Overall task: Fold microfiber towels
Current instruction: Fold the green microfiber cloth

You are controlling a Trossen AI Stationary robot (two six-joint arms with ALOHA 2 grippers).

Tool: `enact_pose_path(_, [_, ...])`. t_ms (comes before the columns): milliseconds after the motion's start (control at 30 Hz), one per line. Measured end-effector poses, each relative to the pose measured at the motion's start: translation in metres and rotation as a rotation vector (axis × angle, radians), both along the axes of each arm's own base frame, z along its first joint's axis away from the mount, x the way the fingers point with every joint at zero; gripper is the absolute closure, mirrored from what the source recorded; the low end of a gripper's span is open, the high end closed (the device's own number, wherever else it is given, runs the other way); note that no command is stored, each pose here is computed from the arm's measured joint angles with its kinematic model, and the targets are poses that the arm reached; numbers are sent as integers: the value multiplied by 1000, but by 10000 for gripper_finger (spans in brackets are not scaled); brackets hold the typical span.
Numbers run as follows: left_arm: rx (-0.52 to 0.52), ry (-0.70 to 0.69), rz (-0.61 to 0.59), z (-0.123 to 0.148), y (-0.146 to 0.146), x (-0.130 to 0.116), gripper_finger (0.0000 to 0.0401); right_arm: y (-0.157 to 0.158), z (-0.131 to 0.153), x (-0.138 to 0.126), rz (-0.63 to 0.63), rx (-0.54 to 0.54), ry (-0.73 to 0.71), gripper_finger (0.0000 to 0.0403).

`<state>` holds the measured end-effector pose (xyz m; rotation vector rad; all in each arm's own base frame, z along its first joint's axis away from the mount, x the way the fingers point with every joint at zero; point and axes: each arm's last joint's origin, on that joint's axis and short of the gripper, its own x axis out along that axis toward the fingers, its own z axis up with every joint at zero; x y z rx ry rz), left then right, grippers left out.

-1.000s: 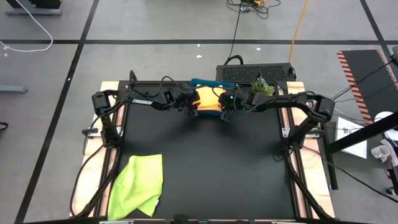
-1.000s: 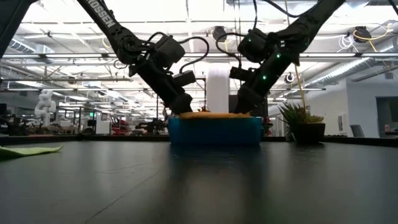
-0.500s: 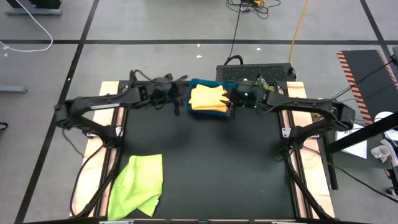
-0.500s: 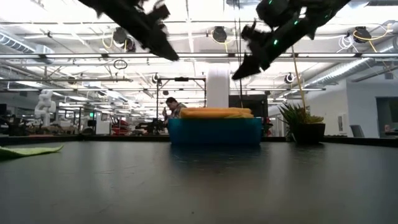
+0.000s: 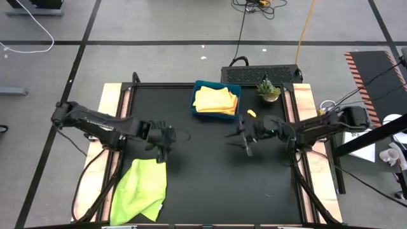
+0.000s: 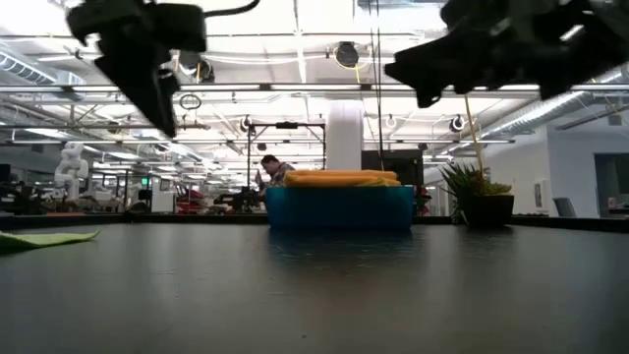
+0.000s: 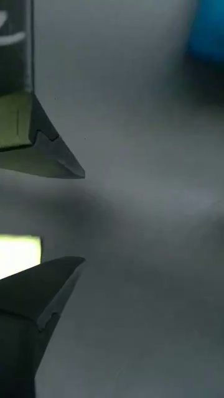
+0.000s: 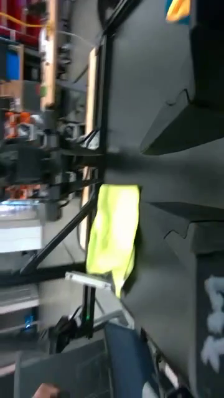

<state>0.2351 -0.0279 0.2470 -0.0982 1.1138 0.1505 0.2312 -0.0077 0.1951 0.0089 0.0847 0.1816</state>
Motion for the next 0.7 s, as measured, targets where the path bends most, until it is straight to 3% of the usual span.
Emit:
enact_pose_path(233, [-176,20,113,-61,-23,-17,183,34,-14,-12,-38,-33,-17,277])
enact_pose_path(333, [-193,94,152,-81,-21,-30,183,42,-13,-13,-22,-46,-24,277])
enact_pose_path(500, [-191,138,149,-99,-16,-41,183,47,-13,-14,-4,-50,-30,277])
enact_pose_path(700, [-221,97,84,-110,-13,-43,183,46,-16,-13,-28,-95,-20,277])
